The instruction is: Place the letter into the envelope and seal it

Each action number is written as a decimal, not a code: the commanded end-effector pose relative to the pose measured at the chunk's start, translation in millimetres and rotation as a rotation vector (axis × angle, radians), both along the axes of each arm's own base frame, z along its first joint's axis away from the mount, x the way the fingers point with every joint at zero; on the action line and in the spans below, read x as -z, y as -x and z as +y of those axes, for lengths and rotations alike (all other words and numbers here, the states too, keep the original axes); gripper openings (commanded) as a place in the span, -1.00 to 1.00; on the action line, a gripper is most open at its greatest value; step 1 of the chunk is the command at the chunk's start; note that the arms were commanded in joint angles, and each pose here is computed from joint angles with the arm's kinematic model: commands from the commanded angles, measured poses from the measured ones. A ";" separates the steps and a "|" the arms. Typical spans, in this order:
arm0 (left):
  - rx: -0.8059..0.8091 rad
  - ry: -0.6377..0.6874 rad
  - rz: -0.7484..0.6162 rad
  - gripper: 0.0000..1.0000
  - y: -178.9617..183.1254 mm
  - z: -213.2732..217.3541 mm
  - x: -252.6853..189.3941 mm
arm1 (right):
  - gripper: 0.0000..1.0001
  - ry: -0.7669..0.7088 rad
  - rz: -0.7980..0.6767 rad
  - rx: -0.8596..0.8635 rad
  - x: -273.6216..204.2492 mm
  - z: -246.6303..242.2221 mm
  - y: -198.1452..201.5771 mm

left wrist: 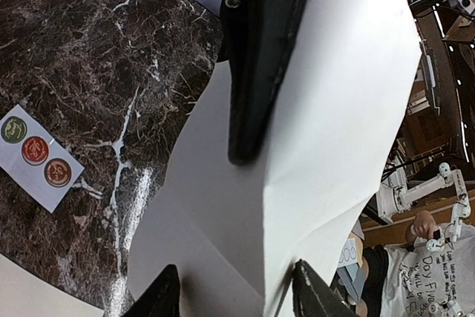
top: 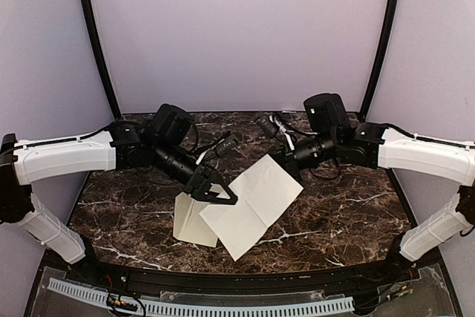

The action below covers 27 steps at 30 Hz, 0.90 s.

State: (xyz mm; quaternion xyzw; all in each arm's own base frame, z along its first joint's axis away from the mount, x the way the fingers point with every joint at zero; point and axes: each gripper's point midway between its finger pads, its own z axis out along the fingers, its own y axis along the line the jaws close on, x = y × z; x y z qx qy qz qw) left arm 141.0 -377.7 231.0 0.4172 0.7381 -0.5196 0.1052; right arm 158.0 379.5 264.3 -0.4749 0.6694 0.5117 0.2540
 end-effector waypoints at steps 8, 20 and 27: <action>-0.004 -0.036 -0.075 -0.21 12.4 24.2 -0.2 | -1.00 -0.043 -0.049 0.014 -24.9 0.1 0.7; -0.011 -0.068 -0.089 -0.63 15.2 33.2 4.9 | -1.00 -0.036 -0.041 0.022 -23.8 1.1 -1.2; -0.011 -0.075 -0.081 -0.91 16.7 34.6 6.1 | -1.00 -0.016 -0.036 0.029 -17.1 1.3 -3.0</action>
